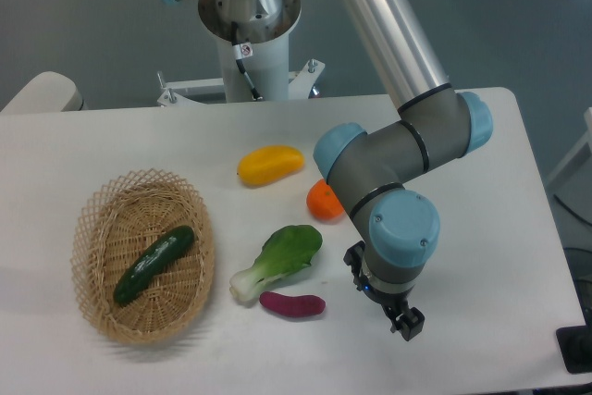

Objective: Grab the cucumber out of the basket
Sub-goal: 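Start moving the gripper from beside the produce toward the basket, then swing the gripper over the wicker basket above the green cucumber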

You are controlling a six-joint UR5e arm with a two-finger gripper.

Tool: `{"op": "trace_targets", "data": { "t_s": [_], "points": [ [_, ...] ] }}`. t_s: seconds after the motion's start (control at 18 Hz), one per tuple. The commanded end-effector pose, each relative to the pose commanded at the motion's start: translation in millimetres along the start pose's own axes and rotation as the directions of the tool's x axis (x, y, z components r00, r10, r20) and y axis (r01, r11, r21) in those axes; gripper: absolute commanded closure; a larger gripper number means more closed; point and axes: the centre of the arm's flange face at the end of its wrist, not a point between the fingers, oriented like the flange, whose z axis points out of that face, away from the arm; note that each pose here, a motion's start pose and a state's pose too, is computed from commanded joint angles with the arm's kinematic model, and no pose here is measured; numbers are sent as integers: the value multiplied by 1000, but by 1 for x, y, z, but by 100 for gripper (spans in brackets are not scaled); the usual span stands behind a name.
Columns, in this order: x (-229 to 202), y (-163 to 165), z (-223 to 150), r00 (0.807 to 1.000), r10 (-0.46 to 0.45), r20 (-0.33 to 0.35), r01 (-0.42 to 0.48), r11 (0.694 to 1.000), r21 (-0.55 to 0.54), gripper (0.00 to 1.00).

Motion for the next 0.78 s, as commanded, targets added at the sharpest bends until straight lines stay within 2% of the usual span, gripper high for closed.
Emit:
{"op": "trace_targets", "data": {
  "t_s": [0.28,0.5,0.78],
  "points": [
    [4,-8,-2,1000,-12,-1,12,1000,-1,0],
    [16,-25,-1,996,-84,-17,84,996,8,0],
    [45,-71,-12,983,-181,-44,182,983,22,0]
  ]
}}
